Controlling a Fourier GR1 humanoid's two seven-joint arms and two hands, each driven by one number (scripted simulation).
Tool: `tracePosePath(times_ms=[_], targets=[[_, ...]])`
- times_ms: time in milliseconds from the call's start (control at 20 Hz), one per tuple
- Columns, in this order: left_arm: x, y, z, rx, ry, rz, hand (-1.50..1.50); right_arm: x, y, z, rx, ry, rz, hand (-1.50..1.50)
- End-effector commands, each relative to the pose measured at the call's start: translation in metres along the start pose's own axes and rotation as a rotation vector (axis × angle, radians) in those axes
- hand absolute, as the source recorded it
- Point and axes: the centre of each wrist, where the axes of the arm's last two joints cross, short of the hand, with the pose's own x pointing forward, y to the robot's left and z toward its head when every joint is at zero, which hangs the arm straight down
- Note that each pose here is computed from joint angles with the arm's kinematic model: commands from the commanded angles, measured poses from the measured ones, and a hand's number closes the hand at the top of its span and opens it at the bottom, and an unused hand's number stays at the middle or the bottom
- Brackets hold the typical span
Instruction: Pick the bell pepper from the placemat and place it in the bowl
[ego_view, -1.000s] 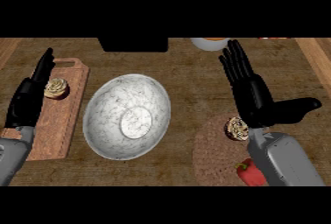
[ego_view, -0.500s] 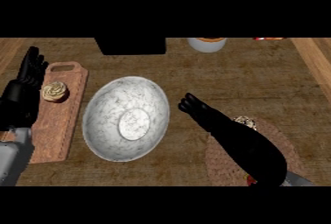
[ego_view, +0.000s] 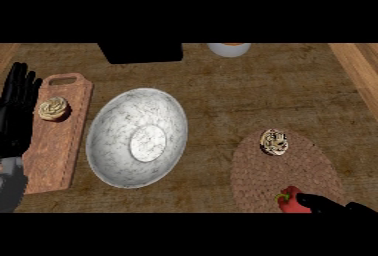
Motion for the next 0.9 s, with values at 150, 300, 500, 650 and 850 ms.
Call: tracePosePath(times_ms=[150, 300, 500, 650, 850], targets=[[-0.004, 0.007, 0.003, 0.0, -0.006, 0.03, 0.0, 0.053, -0.065, 0.047, 0.113, 0.147, 0.283, -1.5], [0.011, 0.011, -0.001, -0.027, -0.004, 0.015, 0.0, 0.074, -0.097, 0.045, 0.216, 0.287, 0.426, -1.5], [-0.002, 0.013, 0.006, -0.006, -0.002, 0.034, 0.0, 0.089, -0.1, 0.046, 0.407, 0.399, 0.494, -1.5], [0.01, 0.013, -0.004, -0.017, -0.019, 0.025, 0.0, 0.094, -0.109, 0.045, 0.498, 0.454, 0.528, -1.5], [0.003, 0.009, -0.003, -0.031, -0.024, 0.032, 0.0, 0.095, -0.114, 0.057, 0.584, 0.5, 0.593, -1.5]])
